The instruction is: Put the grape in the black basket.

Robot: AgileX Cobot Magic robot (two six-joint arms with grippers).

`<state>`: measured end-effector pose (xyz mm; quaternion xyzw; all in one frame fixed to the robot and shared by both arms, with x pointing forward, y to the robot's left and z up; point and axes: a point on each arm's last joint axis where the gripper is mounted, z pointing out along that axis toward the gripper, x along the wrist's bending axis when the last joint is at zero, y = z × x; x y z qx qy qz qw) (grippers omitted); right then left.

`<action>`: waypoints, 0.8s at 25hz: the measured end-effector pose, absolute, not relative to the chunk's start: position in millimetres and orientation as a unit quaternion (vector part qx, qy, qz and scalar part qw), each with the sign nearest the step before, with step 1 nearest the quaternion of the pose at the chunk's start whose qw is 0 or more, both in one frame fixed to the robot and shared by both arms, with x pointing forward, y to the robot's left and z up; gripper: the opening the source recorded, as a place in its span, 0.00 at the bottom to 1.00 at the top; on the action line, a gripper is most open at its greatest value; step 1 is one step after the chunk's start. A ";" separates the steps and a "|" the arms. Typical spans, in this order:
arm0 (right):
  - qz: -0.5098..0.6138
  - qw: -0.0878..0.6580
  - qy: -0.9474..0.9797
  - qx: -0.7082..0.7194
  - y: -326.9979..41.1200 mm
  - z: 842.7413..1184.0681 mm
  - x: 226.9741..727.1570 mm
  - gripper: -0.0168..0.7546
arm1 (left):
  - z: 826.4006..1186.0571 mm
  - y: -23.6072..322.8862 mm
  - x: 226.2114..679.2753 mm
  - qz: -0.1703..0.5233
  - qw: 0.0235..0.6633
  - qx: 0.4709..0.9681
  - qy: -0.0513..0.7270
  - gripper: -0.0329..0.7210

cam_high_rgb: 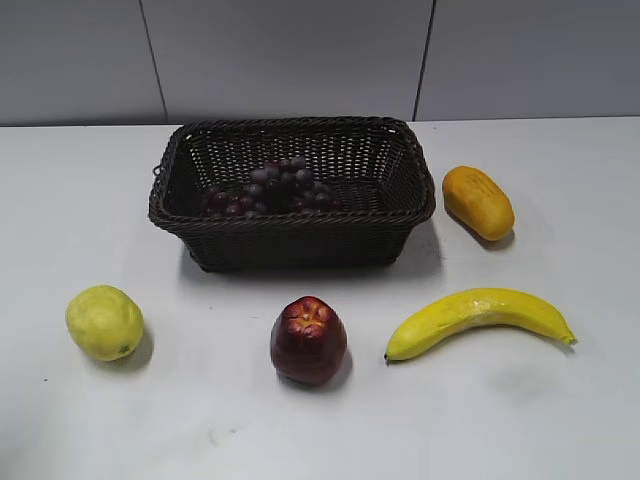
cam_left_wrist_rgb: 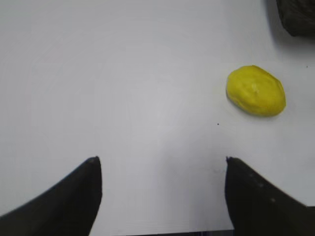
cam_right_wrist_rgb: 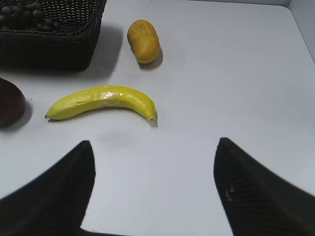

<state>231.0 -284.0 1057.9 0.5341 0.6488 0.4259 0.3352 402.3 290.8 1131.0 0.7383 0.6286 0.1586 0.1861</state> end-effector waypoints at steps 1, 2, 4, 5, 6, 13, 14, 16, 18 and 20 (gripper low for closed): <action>0.426 0.335 0.649 0.534 -284.0 1057.9 231.0 0.76 | 1128.7 291.3 387.5 0.166 0.192 0.737 0.627 0.81; 0.426 0.335 0.649 0.534 -284.0 1057.9 231.0 0.76 | 1127.9 291.8 373.6 0.176 0.201 0.734 0.624 0.81; 0.426 0.335 0.649 0.534 -284.0 1057.9 231.0 0.76 | 1122.0 292.5 349.9 0.196 0.219 0.728 0.619 0.81; 0.426 0.335 0.649 0.534 -284.0 1057.9 231.0 0.76 | 1119.5 292.9 337.9 0.208 0.230 0.725 0.615 0.81; 0.426 0.335 0.649 0.534 -284.0 1057.9 231.0 0.76 | 1117.8 293.5 326.2 0.221 0.240 0.721 0.611 0.81; 0.426 0.335 0.649 0.534 -284.0 1057.9 231.0 0.76 | 1085.7 296.4 269.5 0.279 0.284 0.701 0.592 0.81; 0.426 0.335 0.649 0.534 -284.0 1057.9 231.0 0.76 | 1079.6 297.0 266.2 0.285 0.285 0.699 0.591 0.81; 0.426 0.335 0.649 0.534 -284.0 1057.9 231.0 0.76 | 1067.4 298.4 260.1 0.298 0.287 0.695 0.588 0.81; 0.426 0.335 0.649 0.534 -284.0 1057.9 231.0 0.76 | 1055.9 298.9 257.4 0.298 0.284 0.696 0.588 0.81; 0.426 0.335 0.649 0.534 -284.0 1057.9 231.0 0.76 | 1047.6 298.8 258.3 0.300 0.286 0.695 0.588 0.81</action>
